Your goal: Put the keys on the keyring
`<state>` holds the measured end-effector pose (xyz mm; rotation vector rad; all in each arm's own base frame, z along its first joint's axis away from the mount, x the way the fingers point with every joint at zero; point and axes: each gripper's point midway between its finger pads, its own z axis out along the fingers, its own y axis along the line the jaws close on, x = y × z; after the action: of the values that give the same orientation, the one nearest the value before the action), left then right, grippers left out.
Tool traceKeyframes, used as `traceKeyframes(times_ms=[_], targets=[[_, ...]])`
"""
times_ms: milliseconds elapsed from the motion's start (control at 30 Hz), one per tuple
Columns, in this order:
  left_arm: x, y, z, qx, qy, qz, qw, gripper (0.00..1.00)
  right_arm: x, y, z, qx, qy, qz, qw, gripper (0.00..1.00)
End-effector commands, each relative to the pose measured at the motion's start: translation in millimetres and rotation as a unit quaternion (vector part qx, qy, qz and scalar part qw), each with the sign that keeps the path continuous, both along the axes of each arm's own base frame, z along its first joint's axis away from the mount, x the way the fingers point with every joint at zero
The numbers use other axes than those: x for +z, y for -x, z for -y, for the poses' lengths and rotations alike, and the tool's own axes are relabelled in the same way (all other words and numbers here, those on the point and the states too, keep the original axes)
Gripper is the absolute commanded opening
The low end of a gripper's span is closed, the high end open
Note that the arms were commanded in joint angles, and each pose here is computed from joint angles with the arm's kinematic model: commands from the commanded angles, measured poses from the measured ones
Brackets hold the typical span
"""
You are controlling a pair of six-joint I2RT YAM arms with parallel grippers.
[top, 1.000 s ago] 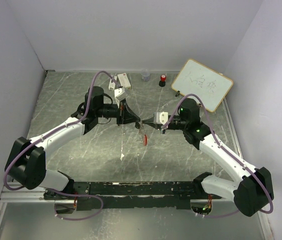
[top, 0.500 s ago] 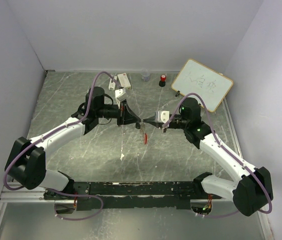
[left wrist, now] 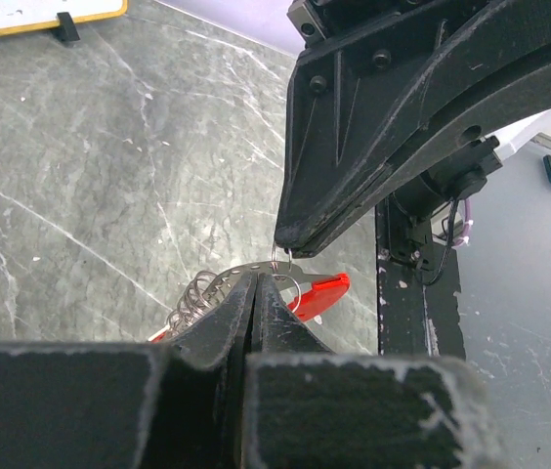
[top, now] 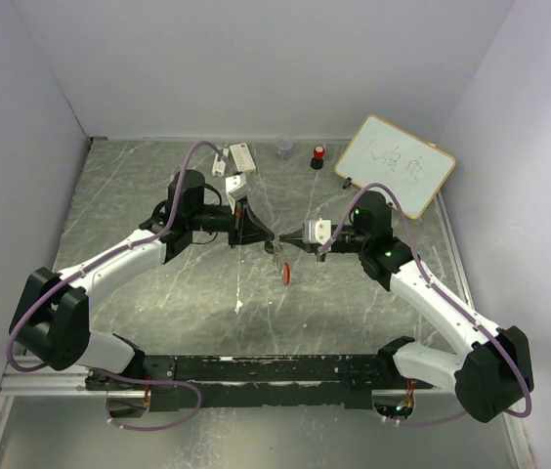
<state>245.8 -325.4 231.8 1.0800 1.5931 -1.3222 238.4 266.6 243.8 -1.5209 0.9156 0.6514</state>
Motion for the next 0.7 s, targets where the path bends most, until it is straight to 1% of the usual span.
traceKeyframes(times_ms=[0, 667], targets=[[18.2, -5.3, 2.4, 0.002, 0.010, 0.028, 1.000, 0.07, 12.3, 4.0, 1.1, 0.011, -0.011, 0.025, 1.000, 0.00], [19.2, -7.3, 3.7, 0.002, 0.012, 0.026, 1.000, 0.07, 12.6, 5.5, 0.3, 0.016, -0.015, 0.026, 0.999, 0.00]])
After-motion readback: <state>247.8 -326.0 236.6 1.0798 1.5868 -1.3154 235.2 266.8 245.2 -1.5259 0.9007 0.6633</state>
